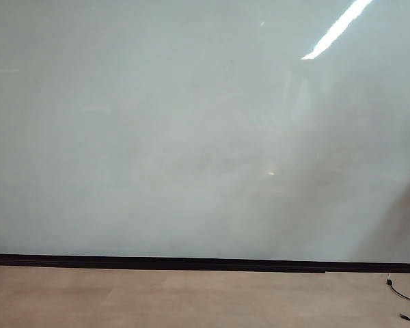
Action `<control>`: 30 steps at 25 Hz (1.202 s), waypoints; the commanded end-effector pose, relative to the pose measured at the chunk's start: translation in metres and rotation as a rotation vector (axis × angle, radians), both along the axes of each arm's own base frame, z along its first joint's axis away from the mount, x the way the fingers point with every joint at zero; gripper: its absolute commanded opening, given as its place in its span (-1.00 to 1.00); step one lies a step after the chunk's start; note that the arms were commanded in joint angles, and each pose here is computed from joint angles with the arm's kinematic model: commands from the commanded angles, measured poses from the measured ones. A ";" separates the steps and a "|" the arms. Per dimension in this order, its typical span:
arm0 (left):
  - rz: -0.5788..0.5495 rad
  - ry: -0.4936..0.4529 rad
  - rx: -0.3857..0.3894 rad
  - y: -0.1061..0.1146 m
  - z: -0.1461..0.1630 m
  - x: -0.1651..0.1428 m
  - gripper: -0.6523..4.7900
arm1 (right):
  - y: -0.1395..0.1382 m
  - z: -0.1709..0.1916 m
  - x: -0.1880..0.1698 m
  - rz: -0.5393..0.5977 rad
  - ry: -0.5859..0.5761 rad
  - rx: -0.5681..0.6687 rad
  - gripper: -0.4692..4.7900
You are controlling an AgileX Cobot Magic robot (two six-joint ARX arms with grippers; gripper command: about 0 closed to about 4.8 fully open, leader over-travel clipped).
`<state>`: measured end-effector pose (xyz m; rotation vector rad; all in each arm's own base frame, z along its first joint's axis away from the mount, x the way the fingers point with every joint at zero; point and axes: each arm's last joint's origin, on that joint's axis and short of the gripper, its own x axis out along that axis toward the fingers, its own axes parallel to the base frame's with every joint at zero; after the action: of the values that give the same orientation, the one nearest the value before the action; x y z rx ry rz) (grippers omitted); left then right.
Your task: Pick up the pen on the shelf to the right of the whiteboard and write the letter A.
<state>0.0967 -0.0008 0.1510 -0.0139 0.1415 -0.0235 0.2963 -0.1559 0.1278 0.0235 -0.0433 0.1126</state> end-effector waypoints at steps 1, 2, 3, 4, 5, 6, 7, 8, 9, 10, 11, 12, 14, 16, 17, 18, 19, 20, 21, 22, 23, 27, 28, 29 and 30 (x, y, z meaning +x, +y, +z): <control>-0.001 -0.011 0.005 0.000 0.002 0.000 -0.78 | 0.000 0.004 0.001 0.003 -0.021 -0.012 0.40; -0.001 -0.011 0.005 0.000 0.002 0.000 -0.78 | 0.000 0.004 0.001 0.002 -0.021 -0.012 0.40; -0.001 -0.011 0.005 0.000 0.002 0.000 -0.78 | 0.000 0.004 0.001 0.002 -0.021 -0.012 0.36; -0.001 -0.011 0.004 0.000 0.002 0.000 -0.78 | 0.000 0.004 0.001 0.002 -0.021 -0.011 0.33; -0.001 -0.011 0.005 0.000 0.002 0.000 -0.78 | 0.000 0.004 0.001 0.002 -0.021 -0.011 0.33; -0.001 -0.010 0.005 0.000 0.002 0.000 -0.78 | 0.000 0.004 0.001 0.002 -0.021 -0.010 0.33; -0.001 -0.011 0.005 0.000 0.002 0.000 -0.78 | 0.000 0.004 0.001 0.002 -0.021 -0.009 0.33; -0.001 -0.011 0.005 0.000 0.002 0.000 -0.78 | 0.000 0.003 0.001 0.001 -0.021 -0.008 0.33; -0.001 -0.011 0.005 0.000 0.002 0.000 -0.78 | 0.000 0.003 0.001 0.001 -0.020 -0.008 0.27; -0.001 -0.011 0.004 0.000 0.002 0.000 -0.78 | 0.000 0.003 0.000 0.001 -0.020 -0.008 0.18; -0.001 -0.011 0.005 0.000 0.002 0.000 -0.78 | -0.001 0.003 0.000 0.001 -0.020 -0.008 0.08; -0.001 -0.011 0.005 0.000 0.002 0.000 -0.78 | -0.001 0.003 0.000 0.001 -0.019 -0.008 -0.01; -0.001 -0.011 0.004 0.000 0.002 0.000 -0.78 | -0.001 0.003 0.000 -0.002 -0.019 -0.008 -0.06; -0.001 -0.011 0.004 0.000 0.002 0.000 -0.78 | -0.002 0.003 0.000 -0.003 -0.019 -0.008 -0.06; -0.001 -0.011 0.005 0.000 0.002 0.000 -0.78 | -0.002 0.003 0.000 -0.003 -0.019 -0.007 -0.06; -0.001 -0.011 0.004 0.000 0.002 0.000 -0.78 | -0.002 0.003 -0.001 -0.003 -0.018 -0.007 -0.06; -0.001 -0.011 0.004 0.000 0.002 0.000 -0.78 | -0.002 0.003 -0.001 -0.003 -0.018 -0.007 -0.06; -0.001 -0.011 0.004 0.000 0.002 0.000 -0.78 | -0.001 0.003 -0.001 -0.004 -0.017 -0.006 -0.06; -0.001 -0.011 0.005 0.000 0.002 0.000 -0.78 | -0.001 0.002 -0.001 -0.004 -0.016 -0.006 -0.06; -0.001 -0.011 0.005 0.000 0.002 0.000 -0.78 | -0.001 0.002 -0.001 -0.004 -0.015 -0.005 -0.06; -0.001 -0.011 0.005 0.000 0.002 0.000 -0.78 | -0.001 0.002 -0.001 -0.003 -0.015 -0.005 -0.06; -0.001 -0.011 0.004 0.000 0.002 0.000 -0.78 | -0.001 0.002 -0.001 -0.002 -0.015 -0.005 -0.07; -0.001 -0.011 0.004 0.000 0.002 0.000 -0.78 | -0.001 0.002 -0.001 -0.002 -0.015 -0.005 -0.07; -0.001 -0.011 0.005 0.000 0.002 0.000 -0.78 | -0.001 0.002 -0.001 -0.002 -0.015 -0.005 -0.07; -0.001 -0.011 0.005 0.000 0.002 0.000 -0.78 | -0.001 0.002 -0.001 -0.002 -0.015 -0.005 -0.07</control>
<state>0.0967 -0.0008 0.1510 -0.0135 0.1415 -0.0231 0.2954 -0.1568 0.1275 0.0277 -0.0419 0.1088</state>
